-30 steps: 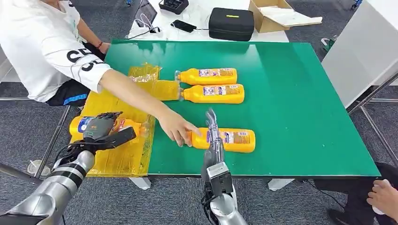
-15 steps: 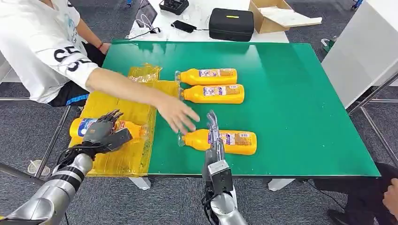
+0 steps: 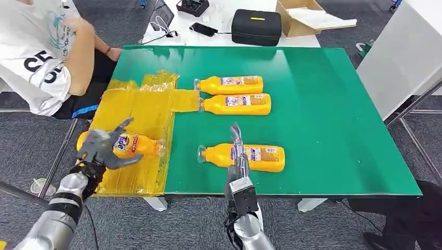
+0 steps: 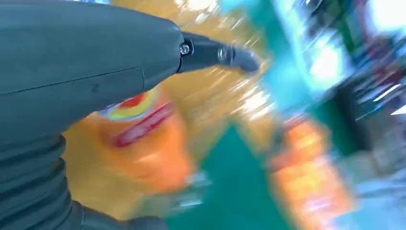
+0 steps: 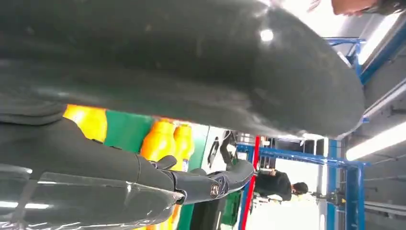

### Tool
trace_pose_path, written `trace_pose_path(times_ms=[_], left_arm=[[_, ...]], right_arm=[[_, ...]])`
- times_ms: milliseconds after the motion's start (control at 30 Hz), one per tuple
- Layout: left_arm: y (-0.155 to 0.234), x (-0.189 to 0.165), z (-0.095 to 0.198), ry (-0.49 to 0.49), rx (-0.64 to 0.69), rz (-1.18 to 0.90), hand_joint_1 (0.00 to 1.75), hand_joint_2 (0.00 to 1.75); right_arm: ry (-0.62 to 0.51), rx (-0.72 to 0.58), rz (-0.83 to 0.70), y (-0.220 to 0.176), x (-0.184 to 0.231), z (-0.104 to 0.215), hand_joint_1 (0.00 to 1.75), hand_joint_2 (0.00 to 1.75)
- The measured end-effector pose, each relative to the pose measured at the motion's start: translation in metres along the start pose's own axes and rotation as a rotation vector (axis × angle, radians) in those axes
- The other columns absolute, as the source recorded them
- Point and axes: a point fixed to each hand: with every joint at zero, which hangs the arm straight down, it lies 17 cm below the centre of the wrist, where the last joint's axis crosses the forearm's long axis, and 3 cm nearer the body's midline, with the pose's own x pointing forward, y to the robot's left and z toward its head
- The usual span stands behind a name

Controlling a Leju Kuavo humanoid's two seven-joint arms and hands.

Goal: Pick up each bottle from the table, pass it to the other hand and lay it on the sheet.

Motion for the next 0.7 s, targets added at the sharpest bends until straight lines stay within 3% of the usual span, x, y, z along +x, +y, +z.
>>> trace_pose_path(times_ms=[133, 333, 367, 467, 700], left_arm=[[0.011, 0.047, -0.018, -0.151, 0.108, 0.035, 0.00, 1.75], [0.013, 0.074, -0.024, -0.228, 0.137, 0.037, 0.00, 1.75], [0.013, 0.076, -0.024, -0.234, 0.140, 0.037, 0.00, 1.75], [0.017, 0.082, -0.023, -0.253, 0.167, 0.034, 0.00, 1.75], [0.065, 0.129, -0.011, -0.368, 0.503, -0.140, 0.00, 1.75]], right_arm=[[-0.006, 0.009, 0.043, -0.003, -0.003, 0.000, 0.00, 0.00], [-0.003, 0.009, 0.055, -0.006, -0.006, 0.000, 0.00, 0.00], [-0.003, 0.008, 0.055, -0.006, -0.006, 0.000, 0.00, 1.75], [0.003, 0.019, 0.082, -0.005, -0.008, 0.001, 0.00, 1.75], [0.112, 0.114, 0.426, -0.024, -0.046, 0.000, 0.00, 1.75]])
